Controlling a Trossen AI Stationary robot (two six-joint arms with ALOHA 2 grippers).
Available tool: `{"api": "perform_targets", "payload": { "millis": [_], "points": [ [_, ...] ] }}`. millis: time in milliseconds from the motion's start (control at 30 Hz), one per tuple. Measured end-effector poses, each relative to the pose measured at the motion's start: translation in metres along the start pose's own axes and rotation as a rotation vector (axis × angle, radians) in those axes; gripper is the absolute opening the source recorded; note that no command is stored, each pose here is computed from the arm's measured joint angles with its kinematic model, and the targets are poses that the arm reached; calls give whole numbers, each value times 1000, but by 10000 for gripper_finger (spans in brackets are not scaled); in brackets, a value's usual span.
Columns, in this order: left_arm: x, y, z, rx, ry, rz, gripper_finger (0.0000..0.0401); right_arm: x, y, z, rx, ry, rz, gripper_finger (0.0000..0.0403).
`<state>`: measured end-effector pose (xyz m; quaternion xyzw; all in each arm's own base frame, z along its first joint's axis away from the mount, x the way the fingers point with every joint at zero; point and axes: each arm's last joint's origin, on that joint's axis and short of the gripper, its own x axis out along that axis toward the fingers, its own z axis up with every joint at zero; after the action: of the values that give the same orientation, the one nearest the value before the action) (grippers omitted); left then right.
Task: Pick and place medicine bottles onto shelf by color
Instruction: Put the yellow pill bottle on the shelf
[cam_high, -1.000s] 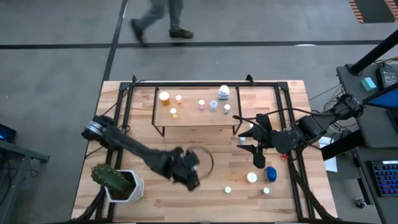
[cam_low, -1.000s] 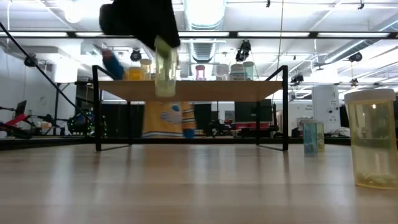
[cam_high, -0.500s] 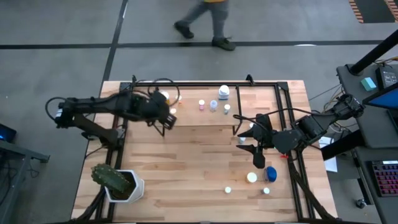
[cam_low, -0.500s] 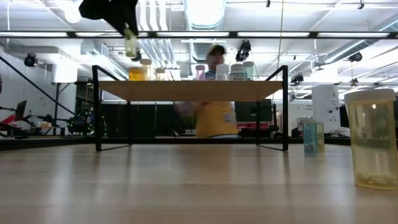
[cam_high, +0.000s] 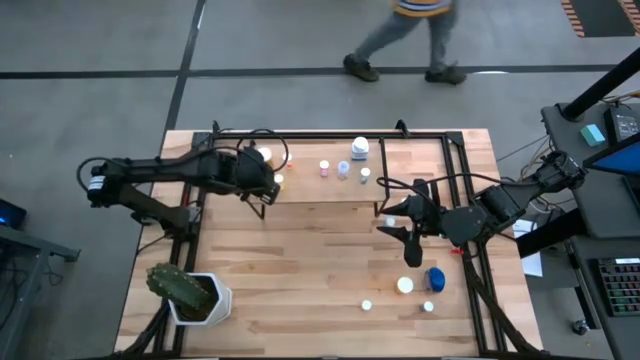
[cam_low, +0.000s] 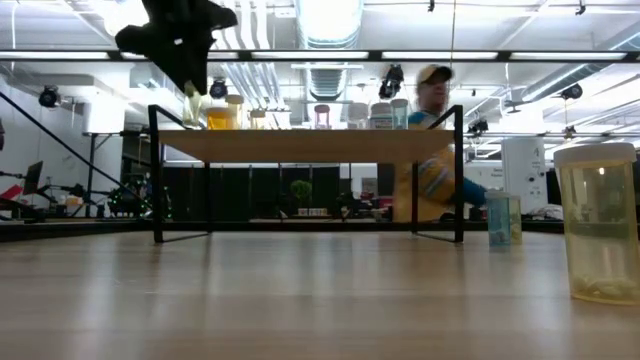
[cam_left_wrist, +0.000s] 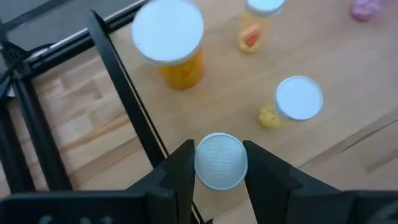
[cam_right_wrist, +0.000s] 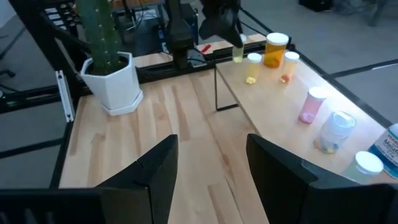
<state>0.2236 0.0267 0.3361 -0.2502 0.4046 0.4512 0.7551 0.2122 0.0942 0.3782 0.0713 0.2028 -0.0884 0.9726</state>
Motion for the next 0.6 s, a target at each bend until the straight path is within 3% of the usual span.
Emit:
{"api": "perform_targets", "payload": {
  "millis": [600],
  "points": [
    [18, -4, -6, -6, -52, 16, 100, 0, -1, 1, 53, -18, -38, 180]
  ]
}}
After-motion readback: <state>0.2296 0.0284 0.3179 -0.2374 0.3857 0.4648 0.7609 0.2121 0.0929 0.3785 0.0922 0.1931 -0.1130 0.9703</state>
